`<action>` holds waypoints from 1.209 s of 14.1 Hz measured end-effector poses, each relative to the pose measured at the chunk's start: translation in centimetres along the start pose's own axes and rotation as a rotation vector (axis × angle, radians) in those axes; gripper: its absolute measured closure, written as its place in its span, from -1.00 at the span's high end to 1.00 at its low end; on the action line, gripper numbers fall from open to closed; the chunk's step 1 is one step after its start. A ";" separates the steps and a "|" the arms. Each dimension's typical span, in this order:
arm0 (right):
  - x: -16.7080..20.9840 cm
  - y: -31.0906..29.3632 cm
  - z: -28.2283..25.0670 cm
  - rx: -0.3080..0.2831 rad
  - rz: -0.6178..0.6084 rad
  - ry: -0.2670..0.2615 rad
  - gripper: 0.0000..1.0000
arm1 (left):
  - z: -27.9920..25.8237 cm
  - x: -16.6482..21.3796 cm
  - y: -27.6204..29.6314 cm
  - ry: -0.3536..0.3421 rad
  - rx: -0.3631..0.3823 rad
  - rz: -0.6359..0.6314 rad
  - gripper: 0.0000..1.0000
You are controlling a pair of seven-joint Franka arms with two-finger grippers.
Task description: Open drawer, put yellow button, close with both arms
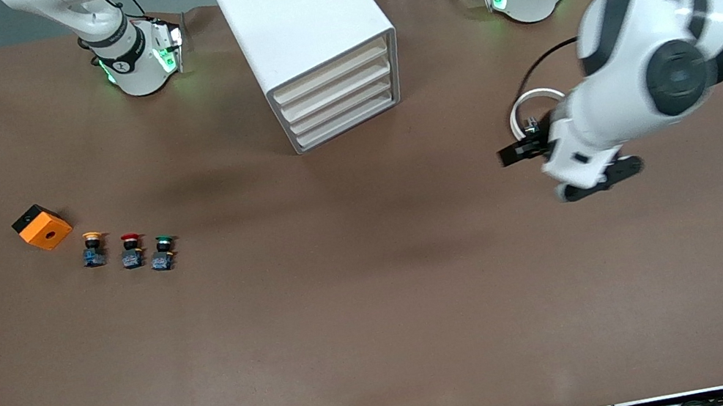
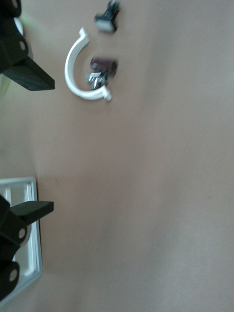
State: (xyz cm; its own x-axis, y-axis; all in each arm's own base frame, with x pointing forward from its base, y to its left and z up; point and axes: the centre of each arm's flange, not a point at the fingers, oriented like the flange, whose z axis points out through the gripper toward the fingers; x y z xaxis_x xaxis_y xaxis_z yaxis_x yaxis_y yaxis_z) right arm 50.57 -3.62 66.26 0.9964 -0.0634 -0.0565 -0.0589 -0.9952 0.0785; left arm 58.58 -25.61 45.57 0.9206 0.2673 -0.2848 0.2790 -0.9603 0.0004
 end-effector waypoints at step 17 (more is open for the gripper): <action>5.0 4.8 35.0 0.023 -0.094 -0.037 1.00 | 15.4 -9.2 19.0 -0.477 0.162 -1.355 1.00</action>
State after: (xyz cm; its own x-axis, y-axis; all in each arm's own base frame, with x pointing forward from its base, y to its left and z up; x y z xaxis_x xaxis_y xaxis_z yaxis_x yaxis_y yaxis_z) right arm 53.09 -11.36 31.53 0.9946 0.0281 -0.0994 0.0331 -0.9983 0.0487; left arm 51.21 -47.54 33.46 -0.2083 0.9415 -0.2649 0.7834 -0.0016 -0.6216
